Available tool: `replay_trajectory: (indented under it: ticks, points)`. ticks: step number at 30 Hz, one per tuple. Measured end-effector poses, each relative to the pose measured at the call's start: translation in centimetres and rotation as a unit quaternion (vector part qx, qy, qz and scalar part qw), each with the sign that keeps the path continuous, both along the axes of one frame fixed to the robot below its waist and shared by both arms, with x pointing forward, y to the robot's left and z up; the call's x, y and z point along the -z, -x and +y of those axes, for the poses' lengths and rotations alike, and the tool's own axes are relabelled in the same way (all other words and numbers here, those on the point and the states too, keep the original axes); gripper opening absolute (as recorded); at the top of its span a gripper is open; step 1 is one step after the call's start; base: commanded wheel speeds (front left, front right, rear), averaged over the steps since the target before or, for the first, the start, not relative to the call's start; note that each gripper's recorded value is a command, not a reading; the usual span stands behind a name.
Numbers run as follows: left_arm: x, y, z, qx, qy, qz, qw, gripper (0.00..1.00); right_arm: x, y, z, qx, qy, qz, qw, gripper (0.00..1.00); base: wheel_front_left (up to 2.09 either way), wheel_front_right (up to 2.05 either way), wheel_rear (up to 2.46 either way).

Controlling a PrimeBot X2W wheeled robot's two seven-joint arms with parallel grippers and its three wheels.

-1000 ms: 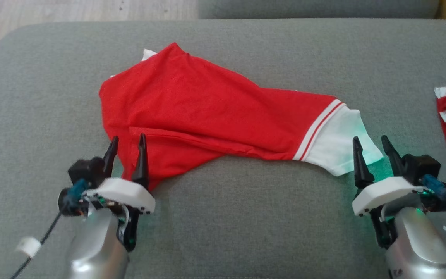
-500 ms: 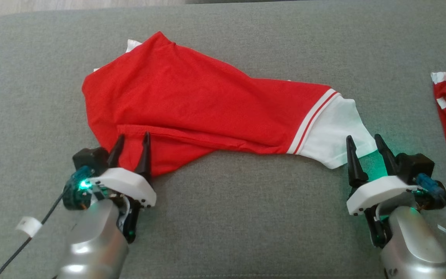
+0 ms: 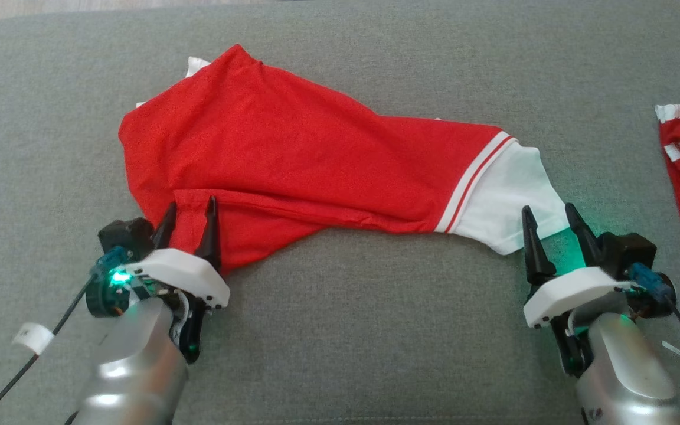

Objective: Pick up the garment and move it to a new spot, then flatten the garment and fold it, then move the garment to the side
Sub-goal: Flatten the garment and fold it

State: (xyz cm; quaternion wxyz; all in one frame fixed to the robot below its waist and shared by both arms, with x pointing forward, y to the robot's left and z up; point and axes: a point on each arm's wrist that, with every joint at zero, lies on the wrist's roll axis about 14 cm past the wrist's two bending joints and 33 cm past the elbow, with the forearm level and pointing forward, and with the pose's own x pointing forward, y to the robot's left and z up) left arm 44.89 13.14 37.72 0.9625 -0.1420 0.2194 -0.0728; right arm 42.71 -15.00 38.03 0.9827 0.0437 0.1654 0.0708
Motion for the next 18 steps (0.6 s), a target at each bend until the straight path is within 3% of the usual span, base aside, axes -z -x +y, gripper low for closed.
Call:
replay_trajectory:
  ticks: [3, 4, 5, 6, 8, 18]
  points:
    - [0.3, 0.2, -0.4, 0.007, 0.002, 0.006, 1.0, 1.0, -0.1, -0.1, 0.0, 0.0, 0.0, -0.001, 1.0, 1.0, 0.0, 0.0, 0.0]
    - [0.3, 0.1, -0.5, 0.006, 0.004, 0.005, 1.0, 0.88, -0.2, -0.2, 0.0, 0.0, 0.0, -0.002, 1.0, 1.0, 0.0, 0.0, 0.0]
    - [0.3, 0.1, -0.4, 0.005, 0.006, 0.005, 1.0, 0.53, -0.3, -0.3, 0.0, 0.0, -0.001, -0.004, 1.0, 1.0, 0.0, 0.0, 0.0]
    - [0.3, 0.0, -0.4, 0.006, 0.006, 0.005, 1.0, 0.3, -0.4, -0.5, 0.0, 0.0, -0.001, -0.006, 1.0, 1.0, 0.0, 0.0, 0.0]
    - [0.2, 0.0, -0.4, 0.009, 0.003, 0.005, 1.0, 0.0, -0.4, -0.5, 0.1, 0.0, -0.002, -0.007, 1.0, 1.0, 0.0, 0.0, 0.0]
    - [-7.0, -1.7, -0.1, 0.014, 0.006, -0.116, 0.993, 0.0, -2.3, -0.3, 0.2, 0.009, -0.018, -0.028, 0.999, 1.0, 0.0, 0.0, 0.0]
